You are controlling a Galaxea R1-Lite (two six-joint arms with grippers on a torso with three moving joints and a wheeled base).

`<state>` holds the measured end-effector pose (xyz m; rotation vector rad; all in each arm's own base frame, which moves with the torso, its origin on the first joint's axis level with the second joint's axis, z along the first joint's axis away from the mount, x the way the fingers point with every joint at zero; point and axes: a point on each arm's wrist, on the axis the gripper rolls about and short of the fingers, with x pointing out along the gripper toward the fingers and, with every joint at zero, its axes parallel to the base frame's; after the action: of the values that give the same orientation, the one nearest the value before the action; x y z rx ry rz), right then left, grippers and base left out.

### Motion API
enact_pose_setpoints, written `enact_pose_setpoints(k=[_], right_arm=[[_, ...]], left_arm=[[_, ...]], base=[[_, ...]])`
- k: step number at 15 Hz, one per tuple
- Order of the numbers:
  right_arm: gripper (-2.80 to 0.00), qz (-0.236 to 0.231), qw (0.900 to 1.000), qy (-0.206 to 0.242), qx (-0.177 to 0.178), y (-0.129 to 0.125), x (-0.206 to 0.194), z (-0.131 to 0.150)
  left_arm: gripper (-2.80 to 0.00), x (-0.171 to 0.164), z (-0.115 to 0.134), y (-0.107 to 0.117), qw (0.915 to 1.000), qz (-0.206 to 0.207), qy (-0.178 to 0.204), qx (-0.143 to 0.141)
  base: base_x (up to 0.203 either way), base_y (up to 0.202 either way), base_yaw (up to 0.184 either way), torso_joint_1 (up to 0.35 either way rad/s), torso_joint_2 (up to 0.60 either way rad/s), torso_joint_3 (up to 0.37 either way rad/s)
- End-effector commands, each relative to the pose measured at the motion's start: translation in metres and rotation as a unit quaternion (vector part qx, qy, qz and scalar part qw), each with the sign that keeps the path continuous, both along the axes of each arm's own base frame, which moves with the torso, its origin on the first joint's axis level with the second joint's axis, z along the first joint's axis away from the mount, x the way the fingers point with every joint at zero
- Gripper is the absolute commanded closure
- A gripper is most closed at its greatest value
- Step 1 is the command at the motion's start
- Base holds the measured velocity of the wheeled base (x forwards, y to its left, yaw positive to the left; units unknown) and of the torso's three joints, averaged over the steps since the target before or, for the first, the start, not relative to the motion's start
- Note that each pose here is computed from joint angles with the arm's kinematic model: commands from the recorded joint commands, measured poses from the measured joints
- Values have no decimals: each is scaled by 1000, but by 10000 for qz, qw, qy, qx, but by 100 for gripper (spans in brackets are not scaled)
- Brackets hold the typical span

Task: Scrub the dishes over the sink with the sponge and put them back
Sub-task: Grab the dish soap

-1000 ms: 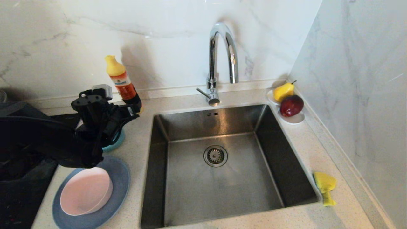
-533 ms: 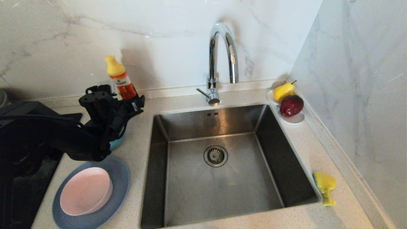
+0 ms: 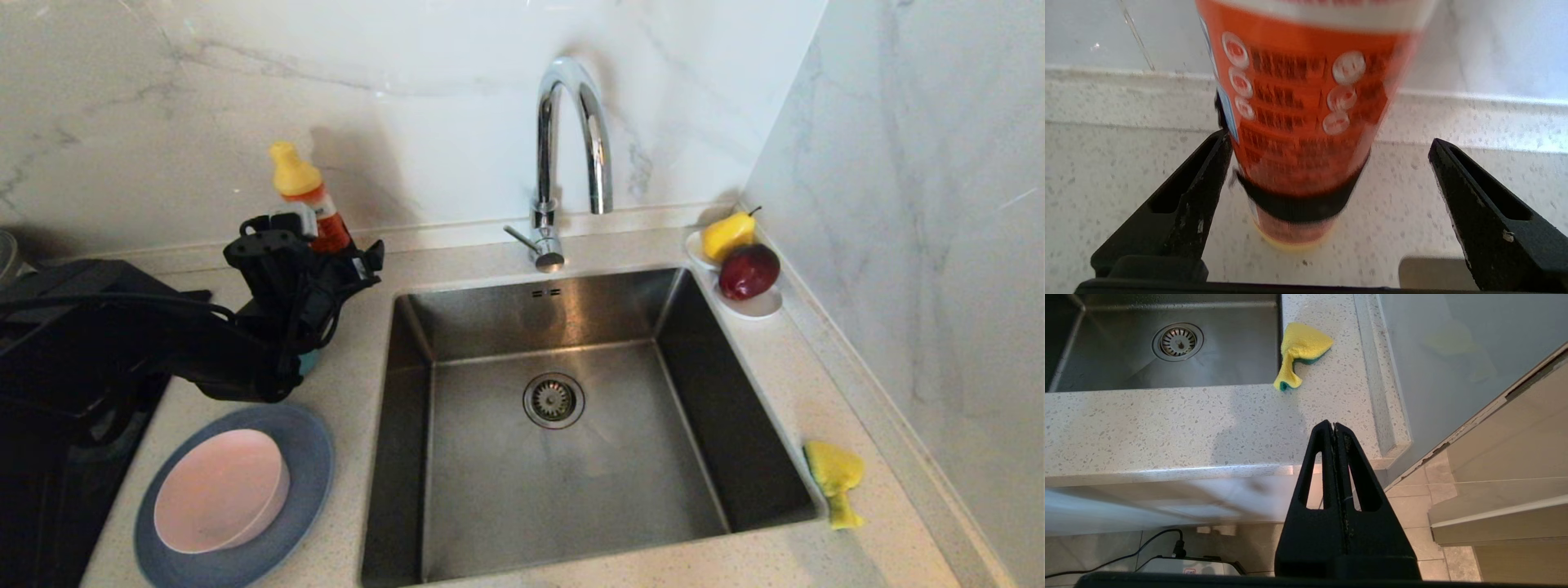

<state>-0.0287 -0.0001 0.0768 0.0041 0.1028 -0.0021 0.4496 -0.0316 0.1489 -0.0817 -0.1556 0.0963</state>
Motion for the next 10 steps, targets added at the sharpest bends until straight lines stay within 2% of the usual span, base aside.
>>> enact_pose_setpoints(k=[1, 8, 9, 10], right_arm=[[0, 2, 10000, 7, 1, 0, 0, 0], [0, 2, 10000, 3, 1, 0, 0, 0], [0, 2, 10000, 8, 1, 0, 0, 0], [0, 2, 10000, 1, 1, 0, 0, 0]], left_arm=[[-280, 5, 2, 0, 9999, 9, -100, -14], [-280, 14, 3, -1, 10000, 6, -91, -15], [0, 17, 1, -1, 10000, 7, -83, -12], [0, 19, 1, -1, 9999, 6, -124, -17]], base=[[0, 0, 0, 0, 0, 0], [0, 0, 0, 0, 0, 0], [0, 0, 0, 0, 0, 0], [0, 0, 0, 0, 0, 0]])
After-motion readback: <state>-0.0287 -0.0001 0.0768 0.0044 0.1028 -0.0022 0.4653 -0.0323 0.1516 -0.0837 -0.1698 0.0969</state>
